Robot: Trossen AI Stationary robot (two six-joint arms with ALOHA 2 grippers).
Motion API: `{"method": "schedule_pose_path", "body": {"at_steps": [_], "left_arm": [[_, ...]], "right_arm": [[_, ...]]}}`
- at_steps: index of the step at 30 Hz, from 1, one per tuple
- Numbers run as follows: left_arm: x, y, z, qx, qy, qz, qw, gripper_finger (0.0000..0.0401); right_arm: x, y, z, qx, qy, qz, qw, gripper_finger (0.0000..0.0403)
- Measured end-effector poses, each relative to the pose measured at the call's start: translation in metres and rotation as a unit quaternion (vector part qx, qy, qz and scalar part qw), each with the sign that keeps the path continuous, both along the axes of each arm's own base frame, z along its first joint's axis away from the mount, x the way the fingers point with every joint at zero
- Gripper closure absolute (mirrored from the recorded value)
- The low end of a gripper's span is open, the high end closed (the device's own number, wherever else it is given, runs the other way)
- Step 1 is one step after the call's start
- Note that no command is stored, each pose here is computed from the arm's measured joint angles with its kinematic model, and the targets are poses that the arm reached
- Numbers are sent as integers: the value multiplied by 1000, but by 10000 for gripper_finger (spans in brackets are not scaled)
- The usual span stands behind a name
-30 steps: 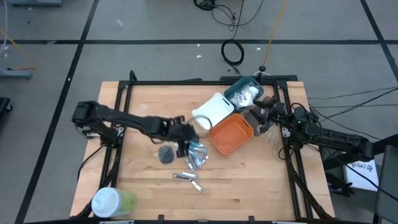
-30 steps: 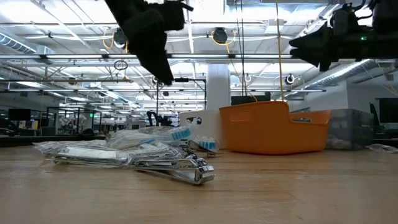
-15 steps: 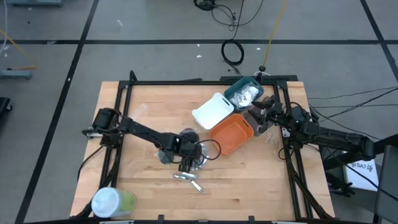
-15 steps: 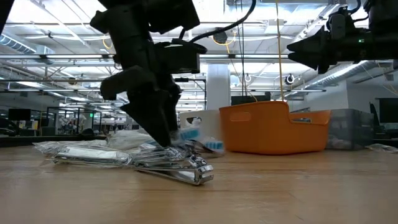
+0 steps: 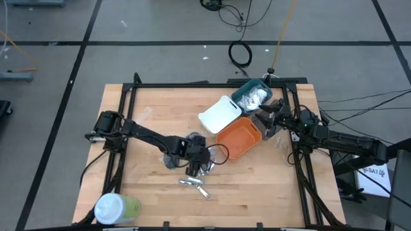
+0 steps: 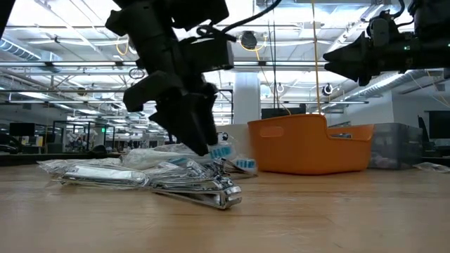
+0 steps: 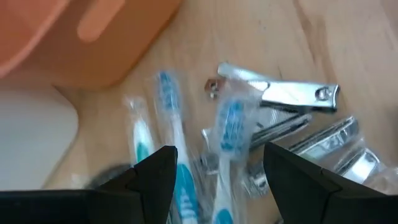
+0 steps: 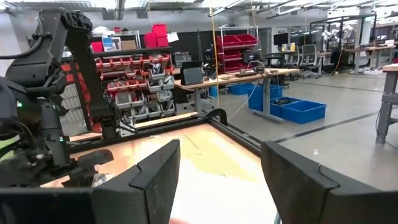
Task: Pick & Place Travel size toiletries
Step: Put the blue toothbrush into the black bin
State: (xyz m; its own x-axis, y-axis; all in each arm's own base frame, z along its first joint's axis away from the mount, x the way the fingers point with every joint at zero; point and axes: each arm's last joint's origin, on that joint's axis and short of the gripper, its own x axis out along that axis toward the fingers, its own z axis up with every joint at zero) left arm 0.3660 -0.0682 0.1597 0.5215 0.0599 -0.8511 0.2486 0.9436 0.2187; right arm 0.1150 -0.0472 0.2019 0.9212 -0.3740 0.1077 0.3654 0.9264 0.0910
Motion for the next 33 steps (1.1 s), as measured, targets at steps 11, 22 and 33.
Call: {"method": "schedule_pose_path", "body": {"at_steps": [11, 22, 33], "left_arm": [[12, 3, -17, -34, -9, -34, 999, 167], [12, 3, -19, -27, -9, -39, 999, 261], [2, 8, 8, -10, -10, -57, 998, 363]], "right_arm": [[0, 0, -1, 2, 4, 0, 1000, 190], [1, 0, -1, 1, 3, -1, 1000, 190], [1, -1, -1, 3, 7, -2, 1000, 190]]}}
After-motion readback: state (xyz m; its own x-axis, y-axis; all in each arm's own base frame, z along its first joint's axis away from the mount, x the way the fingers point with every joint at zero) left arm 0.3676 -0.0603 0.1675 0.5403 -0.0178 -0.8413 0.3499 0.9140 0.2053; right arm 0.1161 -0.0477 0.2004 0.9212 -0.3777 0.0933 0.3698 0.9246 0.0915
